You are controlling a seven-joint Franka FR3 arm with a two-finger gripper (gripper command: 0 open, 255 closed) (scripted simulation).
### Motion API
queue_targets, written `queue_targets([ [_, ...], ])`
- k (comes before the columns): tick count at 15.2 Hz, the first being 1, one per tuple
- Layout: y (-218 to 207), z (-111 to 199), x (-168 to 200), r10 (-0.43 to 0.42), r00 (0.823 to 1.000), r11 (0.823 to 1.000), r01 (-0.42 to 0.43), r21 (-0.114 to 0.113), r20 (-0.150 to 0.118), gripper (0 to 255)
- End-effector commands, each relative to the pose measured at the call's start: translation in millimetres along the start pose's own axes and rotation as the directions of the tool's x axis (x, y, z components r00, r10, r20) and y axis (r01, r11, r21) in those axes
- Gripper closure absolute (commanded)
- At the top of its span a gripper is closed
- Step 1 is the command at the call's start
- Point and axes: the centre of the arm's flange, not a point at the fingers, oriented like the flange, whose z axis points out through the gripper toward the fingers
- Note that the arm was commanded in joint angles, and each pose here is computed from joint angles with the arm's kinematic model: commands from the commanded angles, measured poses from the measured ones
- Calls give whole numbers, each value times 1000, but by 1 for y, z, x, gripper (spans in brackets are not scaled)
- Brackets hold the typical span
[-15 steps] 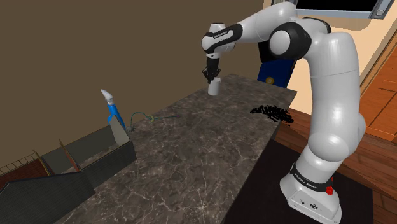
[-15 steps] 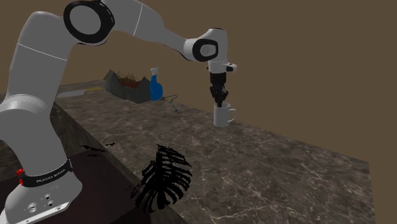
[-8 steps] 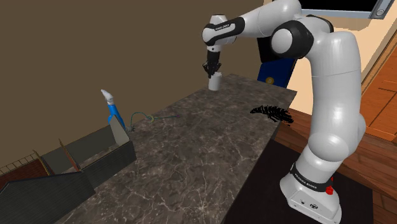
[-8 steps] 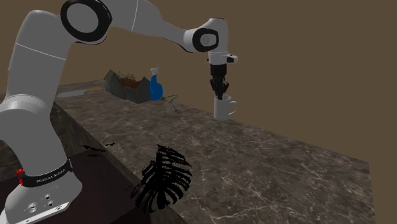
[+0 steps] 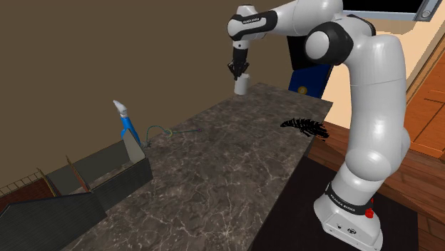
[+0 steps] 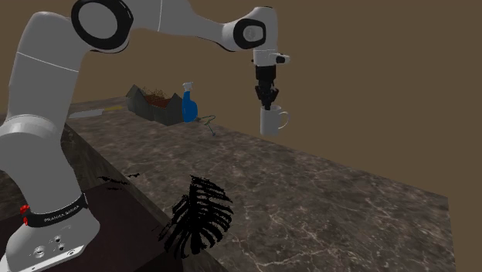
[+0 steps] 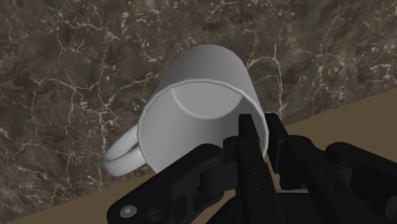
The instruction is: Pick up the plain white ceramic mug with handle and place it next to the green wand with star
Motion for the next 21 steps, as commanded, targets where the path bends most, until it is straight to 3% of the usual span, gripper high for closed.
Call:
queue_targets([
  [1,0,-10,1,0,1000,1000,0,0,0,255],
  [12,0,-64,5,0,1000,1000,0,0,0,255],
  [21,-115,-67,-23,0,1000,1000,0,0,0,255],
])
